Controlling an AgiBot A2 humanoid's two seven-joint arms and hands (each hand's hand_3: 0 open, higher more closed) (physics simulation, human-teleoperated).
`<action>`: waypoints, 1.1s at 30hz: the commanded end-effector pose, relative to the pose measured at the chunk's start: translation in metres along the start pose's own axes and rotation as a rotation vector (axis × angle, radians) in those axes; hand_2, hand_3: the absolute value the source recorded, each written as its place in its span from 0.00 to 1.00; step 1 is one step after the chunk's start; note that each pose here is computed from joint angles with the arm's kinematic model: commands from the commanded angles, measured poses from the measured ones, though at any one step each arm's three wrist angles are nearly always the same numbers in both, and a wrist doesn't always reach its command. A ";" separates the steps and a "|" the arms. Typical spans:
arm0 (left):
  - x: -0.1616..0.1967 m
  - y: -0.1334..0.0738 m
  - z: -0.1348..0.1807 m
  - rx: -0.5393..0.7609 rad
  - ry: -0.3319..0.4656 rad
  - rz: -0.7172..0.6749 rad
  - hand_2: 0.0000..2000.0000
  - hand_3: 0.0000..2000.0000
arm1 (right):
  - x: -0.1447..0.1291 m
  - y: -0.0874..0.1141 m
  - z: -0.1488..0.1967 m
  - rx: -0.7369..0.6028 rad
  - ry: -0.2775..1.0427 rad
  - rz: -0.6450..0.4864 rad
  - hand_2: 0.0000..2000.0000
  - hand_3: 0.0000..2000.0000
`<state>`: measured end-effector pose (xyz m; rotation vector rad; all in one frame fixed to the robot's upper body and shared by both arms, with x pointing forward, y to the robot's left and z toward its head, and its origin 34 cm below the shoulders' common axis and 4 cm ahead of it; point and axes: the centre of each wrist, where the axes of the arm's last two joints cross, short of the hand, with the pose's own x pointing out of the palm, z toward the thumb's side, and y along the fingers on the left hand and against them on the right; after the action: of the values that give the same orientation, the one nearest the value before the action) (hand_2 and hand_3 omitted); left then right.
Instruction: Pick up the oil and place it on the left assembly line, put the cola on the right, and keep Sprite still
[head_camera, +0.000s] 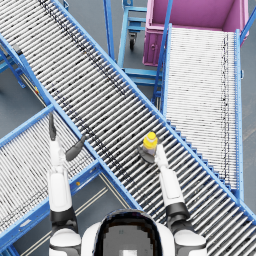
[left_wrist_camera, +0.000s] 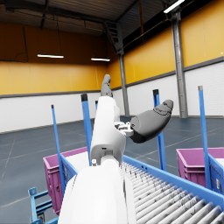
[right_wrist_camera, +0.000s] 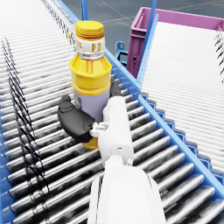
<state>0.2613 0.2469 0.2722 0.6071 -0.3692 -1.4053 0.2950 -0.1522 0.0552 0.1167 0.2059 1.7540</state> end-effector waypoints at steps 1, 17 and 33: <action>0.001 0.000 0.004 0.014 -0.001 -0.003 0.00 0.00 | -0.002 -0.005 0.007 -0.015 -0.008 -0.011 1.00 0.65; 0.037 -0.036 0.002 -0.038 -0.052 -0.139 0.00 0.00 | 0.004 0.037 0.184 -0.699 -0.033 0.041 1.00 1.00; 0.137 -0.047 0.011 -0.045 -0.248 -0.440 0.00 0.00 | 0.064 0.069 0.221 -0.880 0.165 0.343 1.00 1.00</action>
<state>0.2350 0.1181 0.2320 0.4907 -0.3886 -1.8913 0.2627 -0.0915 0.2790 -0.6440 -0.4816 2.0232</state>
